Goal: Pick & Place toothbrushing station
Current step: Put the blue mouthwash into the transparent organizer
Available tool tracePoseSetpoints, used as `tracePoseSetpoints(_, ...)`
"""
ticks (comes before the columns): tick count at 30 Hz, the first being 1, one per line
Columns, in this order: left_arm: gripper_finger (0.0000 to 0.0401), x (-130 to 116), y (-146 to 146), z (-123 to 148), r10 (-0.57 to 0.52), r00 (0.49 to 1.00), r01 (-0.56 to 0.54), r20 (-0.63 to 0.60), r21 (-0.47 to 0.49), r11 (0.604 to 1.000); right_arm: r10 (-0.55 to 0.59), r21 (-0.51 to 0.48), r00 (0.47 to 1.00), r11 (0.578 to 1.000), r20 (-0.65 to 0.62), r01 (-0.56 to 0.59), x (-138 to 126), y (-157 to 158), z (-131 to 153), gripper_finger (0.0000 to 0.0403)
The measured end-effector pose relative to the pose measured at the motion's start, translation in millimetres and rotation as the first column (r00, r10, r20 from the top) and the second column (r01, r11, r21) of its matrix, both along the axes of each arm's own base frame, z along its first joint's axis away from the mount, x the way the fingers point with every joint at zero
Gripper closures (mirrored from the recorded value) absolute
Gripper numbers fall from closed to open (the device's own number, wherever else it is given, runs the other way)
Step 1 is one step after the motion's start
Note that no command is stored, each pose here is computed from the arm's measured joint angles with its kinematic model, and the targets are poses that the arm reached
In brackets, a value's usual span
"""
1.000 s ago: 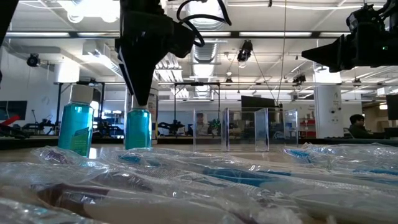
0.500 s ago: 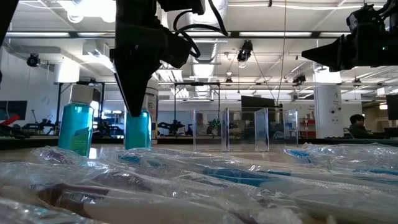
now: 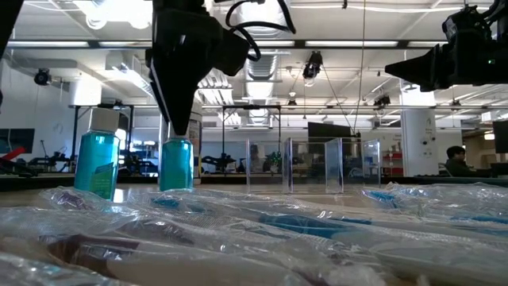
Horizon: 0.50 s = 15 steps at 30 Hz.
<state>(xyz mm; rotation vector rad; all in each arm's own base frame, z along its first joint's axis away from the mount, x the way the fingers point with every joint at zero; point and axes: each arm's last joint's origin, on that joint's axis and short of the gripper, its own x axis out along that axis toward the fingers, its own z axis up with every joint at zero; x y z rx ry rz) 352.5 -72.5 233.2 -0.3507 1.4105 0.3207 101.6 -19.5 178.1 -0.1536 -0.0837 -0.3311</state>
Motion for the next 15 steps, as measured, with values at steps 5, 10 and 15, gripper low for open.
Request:
tracePoseSetpoints(5, 0.0205, 0.2, 0.1, -0.1, 0.000, 1.000, 0.000, 0.003, 0.005, 1.000, 0.000, 0.000, 1.000, 1.000, 0.001, 0.000, 0.0, 0.0, 0.1, 0.0394)
tracePoseSetpoints(10, 0.0227, 0.3, 0.1, -0.4, -0.010, 1.000, 0.010, 0.002, 0.008, 1.000, 0.000, 0.000, 1.000, 1.000, 0.000, 0.000, 0.0, 0.0, 0.0, 0.0394)
tracePoseSetpoints(15, 0.0277, 1.3, -0.1, -0.6, -0.019, 1.000, 0.018, 0.012, 0.008, 1.000, 0.000, -0.004, 1.000, 1.000, -0.001, 0.000, 0.0, 0.0, 0.1, 0.0394)
